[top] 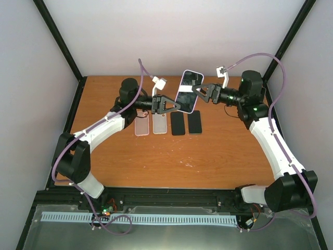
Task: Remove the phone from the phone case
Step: Pick up the phone at the center of the board, then remove the phone case from the phone.
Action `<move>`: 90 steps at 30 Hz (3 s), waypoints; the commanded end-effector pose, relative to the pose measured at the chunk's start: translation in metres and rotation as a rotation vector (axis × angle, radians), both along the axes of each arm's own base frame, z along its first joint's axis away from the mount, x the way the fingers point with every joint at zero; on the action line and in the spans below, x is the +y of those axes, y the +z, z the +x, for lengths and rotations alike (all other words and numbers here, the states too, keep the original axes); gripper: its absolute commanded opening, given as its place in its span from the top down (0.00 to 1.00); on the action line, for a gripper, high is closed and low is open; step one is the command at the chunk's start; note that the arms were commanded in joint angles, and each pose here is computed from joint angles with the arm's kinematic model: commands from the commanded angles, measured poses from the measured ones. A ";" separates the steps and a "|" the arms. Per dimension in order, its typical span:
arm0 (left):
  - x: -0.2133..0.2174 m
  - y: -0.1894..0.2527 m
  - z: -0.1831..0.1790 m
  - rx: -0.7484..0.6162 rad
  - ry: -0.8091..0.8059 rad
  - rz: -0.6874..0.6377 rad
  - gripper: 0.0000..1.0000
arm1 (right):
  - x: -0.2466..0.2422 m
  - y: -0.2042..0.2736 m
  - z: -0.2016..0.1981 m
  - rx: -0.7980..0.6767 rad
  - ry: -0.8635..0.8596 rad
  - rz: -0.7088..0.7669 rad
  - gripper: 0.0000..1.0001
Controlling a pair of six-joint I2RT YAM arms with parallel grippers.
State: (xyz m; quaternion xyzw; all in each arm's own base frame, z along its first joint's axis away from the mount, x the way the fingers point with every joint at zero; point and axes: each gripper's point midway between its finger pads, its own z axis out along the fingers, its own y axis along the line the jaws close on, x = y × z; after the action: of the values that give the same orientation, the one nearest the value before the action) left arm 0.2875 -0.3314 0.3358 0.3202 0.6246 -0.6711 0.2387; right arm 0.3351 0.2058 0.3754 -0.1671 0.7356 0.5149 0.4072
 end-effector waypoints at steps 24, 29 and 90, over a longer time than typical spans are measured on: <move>-0.003 0.024 -0.011 -0.120 -0.016 -0.028 0.96 | 0.012 0.024 -0.016 0.029 0.085 0.137 0.84; -0.001 0.025 -0.012 -0.127 -0.019 -0.019 0.88 | 0.011 0.026 -0.018 0.026 0.093 0.143 0.97; 0.028 0.000 -0.010 -0.086 0.002 -0.004 0.85 | 0.007 0.069 -0.052 -0.006 0.259 0.322 0.97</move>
State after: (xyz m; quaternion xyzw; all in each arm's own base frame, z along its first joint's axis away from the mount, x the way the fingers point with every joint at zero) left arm 0.2701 -0.3089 0.3437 0.3600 0.6044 -0.6612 0.2604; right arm 0.3074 0.2168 0.4037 -0.1608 0.6575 0.6536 0.3387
